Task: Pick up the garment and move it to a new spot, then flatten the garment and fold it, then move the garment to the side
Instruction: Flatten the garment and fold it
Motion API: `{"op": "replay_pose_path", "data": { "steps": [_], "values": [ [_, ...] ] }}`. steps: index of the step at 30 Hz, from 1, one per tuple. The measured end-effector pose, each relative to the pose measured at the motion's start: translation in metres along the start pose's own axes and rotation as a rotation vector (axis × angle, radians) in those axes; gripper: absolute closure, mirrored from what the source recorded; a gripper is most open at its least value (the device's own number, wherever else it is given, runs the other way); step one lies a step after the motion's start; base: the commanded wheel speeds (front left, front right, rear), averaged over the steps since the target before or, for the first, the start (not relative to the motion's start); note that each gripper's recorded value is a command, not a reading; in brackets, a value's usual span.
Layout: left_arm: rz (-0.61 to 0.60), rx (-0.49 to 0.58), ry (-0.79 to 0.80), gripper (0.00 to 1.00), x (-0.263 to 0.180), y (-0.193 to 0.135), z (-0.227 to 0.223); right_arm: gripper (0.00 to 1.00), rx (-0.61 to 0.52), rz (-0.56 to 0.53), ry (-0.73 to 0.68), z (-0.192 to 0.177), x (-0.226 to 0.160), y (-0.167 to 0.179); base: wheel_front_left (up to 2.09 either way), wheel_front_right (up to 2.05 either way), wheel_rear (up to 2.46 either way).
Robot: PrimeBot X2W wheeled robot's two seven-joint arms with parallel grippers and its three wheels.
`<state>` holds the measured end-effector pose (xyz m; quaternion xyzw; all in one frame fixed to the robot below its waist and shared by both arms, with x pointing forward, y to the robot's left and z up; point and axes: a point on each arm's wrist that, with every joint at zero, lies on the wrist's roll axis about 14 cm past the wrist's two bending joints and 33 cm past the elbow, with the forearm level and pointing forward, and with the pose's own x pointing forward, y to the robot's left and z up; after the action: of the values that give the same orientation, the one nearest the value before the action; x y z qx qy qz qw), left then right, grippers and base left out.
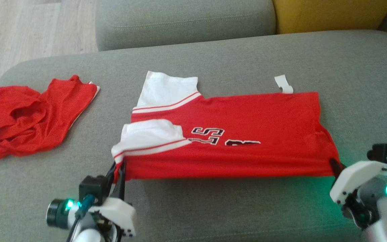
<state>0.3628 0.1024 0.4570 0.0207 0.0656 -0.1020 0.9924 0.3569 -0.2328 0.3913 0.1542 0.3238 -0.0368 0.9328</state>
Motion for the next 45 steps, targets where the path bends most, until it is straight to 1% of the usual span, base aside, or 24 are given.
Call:
{"op": "replay_pose_path", "data": {
  "steps": [3,8,9,10,11,12,13,17,20,24,27,32,36,38,39,40,42,45],
  "values": [
    [-0.011,0.002,0.045,1.00,-0.008,-0.002,-0.010,1.00,0.021,0.000,0.012,-0.006,-0.010,-0.004,0.00,0.00,0.00],
    [-0.026,0.004,0.094,1.00,-0.012,-0.007,-0.021,1.00,0.018,-0.012,0.026,-0.012,-0.017,-0.010,0.00,0.00,0.00],
    [-0.029,0.005,0.096,1.00,-0.012,-0.007,-0.022,0.91,0.018,-0.014,0.027,-0.013,-0.019,-0.011,0.00,0.00,0.00],
    [-0.033,0.009,0.105,1.00,-0.012,-0.009,-0.024,0.10,0.016,-0.020,0.019,-0.011,-0.020,-0.011,0.00,0.00,0.00],
    [-0.036,0.012,0.116,0.69,-0.012,-0.009,-0.027,0.00,0.006,-0.025,0.008,-0.008,-0.020,-0.012,0.00,0.00,0.00],
    [-0.037,0.013,0.125,0.25,-0.011,-0.009,-0.029,0.00,0.002,-0.031,-0.003,-0.005,-0.021,-0.012,0.00,0.00,0.00],
    [-0.034,0.015,0.135,0.00,-0.011,-0.009,-0.031,0.00,-0.003,-0.036,-0.013,-0.002,-0.021,-0.012,0.00,0.00,0.00],
    [-0.010,0.041,0.175,0.00,-0.008,0.002,-0.041,0.00,-0.038,-0.068,-0.072,0.012,-0.024,-0.018,0.00,0.00,0.00],
    [0.001,0.043,0.141,0.00,0.003,0.007,-0.030,0.00,-0.069,-0.076,-0.166,0.034,-0.026,-0.016,0.00,0.00,0.00],
    [0.016,0.031,0.003,0.00,0.024,0.010,0.007,0.00,-0.133,-0.072,-0.339,0.077,-0.030,-0.007,0.00,0.00,0.00],
    [0.013,0.030,-0.097,0.00,0.042,0.010,0.036,0.00,-0.167,-0.051,-0.433,0.098,-0.031,0.005,0.00,0.00,0.00],
    [-0.073,0.048,-0.167,0.00,0.075,-0.006,0.069,0.00,-0.218,-0.025,-0.517,0.117,-0.027,0.020,0.00,0.00,0.00],
    [-0.206,0.109,-0.121,0.00,0.110,-0.026,0.078,0.00,-0.241,-0.020,-0.545,0.130,-0.019,0.025,0.00,0.00,0.00],
    [-0.288,0.159,-0.043,0.00,0.128,-0.036,0.070,0.00,-0.254,-0.011,-0.556,0.138,-0.014,0.030,0.00,0.00,0.00],
    [-0.316,0.167,-0.017,0.00,0.137,-0.039,0.069,0.00,-0.262,-0.006,-0.557,0.141,-0.010,0.032,0.00,0.00,0.00],
    [-0.337,0.180,0.012,0.00,0.146,-0.041,0.067,0.00,-0.271,-0.001,-0.559,0.144,-0.007,0.035,0.00,0.00,0.00],
    [-0.369,0.239,0.077,0.00,0.165,-0.039,0.060,0.00,-0.288,0.008,-0.564,0.150,-0.001,0.040,0.00,0.00,0.00],
    [-0.380,0.306,0.181,0.00,0.189,-0.032,0.046,0.00,-0.307,0.011,-0.563,0.156,0.007,0.042,0.00,0.00,0.00]
  ]
}}
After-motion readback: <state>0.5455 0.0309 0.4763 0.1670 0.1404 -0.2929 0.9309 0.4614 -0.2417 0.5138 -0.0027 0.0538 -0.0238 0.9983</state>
